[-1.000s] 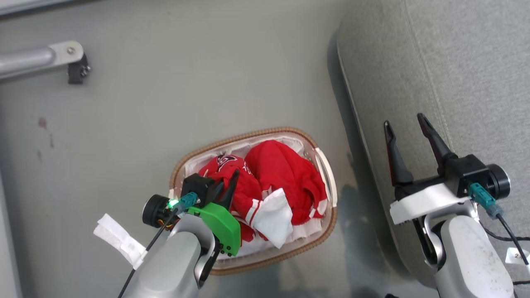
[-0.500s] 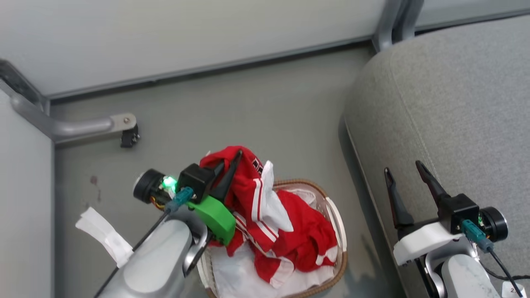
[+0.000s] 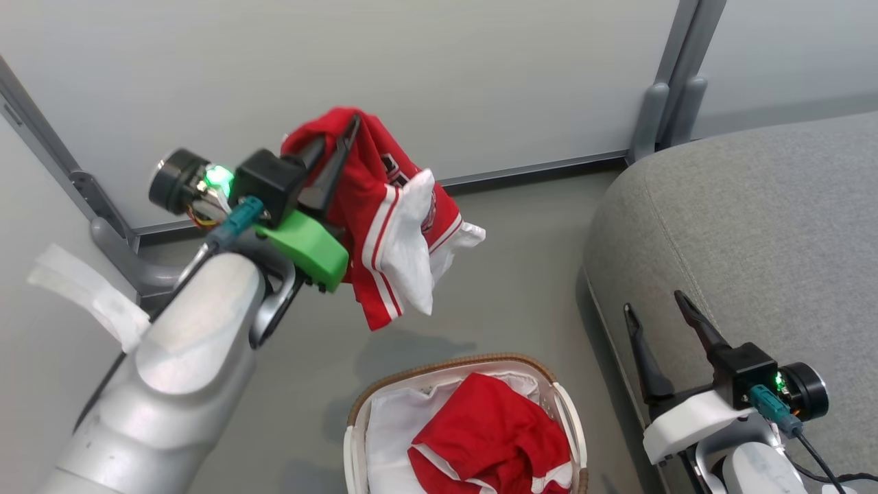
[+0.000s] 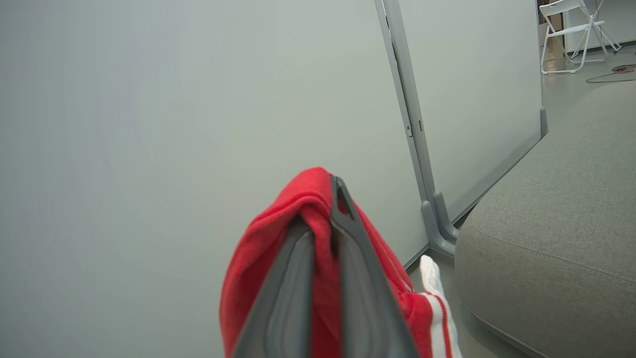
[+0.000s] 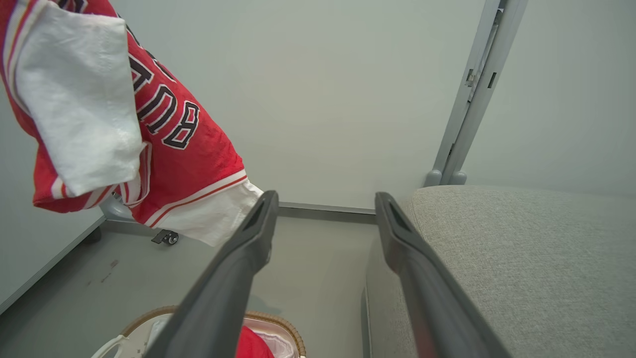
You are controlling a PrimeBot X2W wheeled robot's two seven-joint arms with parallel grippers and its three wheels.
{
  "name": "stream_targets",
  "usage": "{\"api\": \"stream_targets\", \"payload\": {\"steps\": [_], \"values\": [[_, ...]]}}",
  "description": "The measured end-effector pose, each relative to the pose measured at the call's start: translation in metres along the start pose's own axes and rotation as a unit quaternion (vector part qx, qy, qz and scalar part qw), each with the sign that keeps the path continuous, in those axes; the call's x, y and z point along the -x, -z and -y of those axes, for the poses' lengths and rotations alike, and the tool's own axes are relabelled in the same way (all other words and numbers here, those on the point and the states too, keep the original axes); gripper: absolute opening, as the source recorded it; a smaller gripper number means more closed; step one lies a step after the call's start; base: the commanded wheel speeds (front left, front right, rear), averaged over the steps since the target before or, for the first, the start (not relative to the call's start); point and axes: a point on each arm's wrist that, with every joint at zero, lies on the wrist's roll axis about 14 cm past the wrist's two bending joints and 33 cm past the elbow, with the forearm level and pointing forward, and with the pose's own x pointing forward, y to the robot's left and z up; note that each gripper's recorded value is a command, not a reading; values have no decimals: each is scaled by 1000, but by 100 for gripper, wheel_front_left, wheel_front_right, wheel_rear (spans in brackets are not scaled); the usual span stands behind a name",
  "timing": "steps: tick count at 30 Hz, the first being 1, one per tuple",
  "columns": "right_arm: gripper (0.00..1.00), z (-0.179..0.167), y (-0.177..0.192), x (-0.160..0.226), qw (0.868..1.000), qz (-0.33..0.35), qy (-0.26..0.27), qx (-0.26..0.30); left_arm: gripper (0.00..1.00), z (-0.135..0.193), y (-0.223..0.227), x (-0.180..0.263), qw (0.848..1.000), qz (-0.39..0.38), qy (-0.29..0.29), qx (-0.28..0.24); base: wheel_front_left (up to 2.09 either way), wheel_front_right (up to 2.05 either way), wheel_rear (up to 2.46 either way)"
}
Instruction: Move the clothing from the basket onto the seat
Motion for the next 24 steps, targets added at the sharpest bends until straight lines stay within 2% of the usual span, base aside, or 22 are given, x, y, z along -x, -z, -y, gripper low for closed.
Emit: {"api": "stream_targets", "payload": {"steps": [10, 20, 24], "values": [[100, -38, -9, -9, 998, 14, -59, 4, 0, -22, -51, -17, 998, 48, -14, -32, 0, 0, 0], [100, -126, -27, -22, 980, 37, -195, -6, 0, -4, -78, -27, 996, 72, 9, -43, 0, 0, 0], [100, -138, -35, -31, 975, 45, -215, -18, 0, 6, -85, -31, 996, 80, 22, -45, 0, 0, 0]]}}
